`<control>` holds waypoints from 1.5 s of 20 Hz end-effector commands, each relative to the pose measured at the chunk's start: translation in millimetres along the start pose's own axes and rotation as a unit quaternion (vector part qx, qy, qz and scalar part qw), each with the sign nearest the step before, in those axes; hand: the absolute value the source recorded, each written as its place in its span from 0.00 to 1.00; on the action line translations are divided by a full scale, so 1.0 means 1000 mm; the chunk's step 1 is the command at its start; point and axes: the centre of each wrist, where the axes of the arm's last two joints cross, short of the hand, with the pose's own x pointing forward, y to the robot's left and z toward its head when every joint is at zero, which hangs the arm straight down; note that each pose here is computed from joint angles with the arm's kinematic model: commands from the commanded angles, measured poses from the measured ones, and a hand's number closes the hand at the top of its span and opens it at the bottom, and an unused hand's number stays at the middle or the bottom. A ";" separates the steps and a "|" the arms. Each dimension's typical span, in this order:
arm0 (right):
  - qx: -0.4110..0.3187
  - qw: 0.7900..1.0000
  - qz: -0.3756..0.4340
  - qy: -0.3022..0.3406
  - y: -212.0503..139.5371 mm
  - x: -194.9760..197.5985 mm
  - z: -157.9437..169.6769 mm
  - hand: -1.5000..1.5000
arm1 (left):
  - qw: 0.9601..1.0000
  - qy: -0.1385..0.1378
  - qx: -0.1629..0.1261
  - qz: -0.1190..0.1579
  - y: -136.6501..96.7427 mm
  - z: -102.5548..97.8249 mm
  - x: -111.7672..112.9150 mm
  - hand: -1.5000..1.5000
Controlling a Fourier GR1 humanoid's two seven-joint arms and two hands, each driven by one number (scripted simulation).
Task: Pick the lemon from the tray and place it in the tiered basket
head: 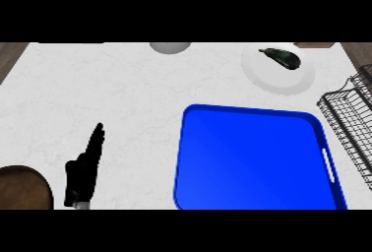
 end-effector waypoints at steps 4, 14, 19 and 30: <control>0.012 0.998 -0.008 0.065 0.046 0.006 -0.018 1.00 | 0.999 0.032 0.005 -0.003 0.000 0.019 -0.014 0.50; 0.049 0.966 -0.237 0.089 0.074 -0.011 -0.031 0.00 | 0.999 0.043 0.000 0.002 0.015 -0.003 -0.019 0.50; 0.015 0.938 -0.336 0.086 0.071 -0.016 -0.025 0.00 | 0.999 0.045 0.000 0.002 -0.013 0.012 -0.020 0.50; -0.220 0.900 -0.348 0.145 -0.030 -0.080 -0.014 0.00 | 0.999 0.044 0.023 -0.002 0.017 0.002 -0.015 0.50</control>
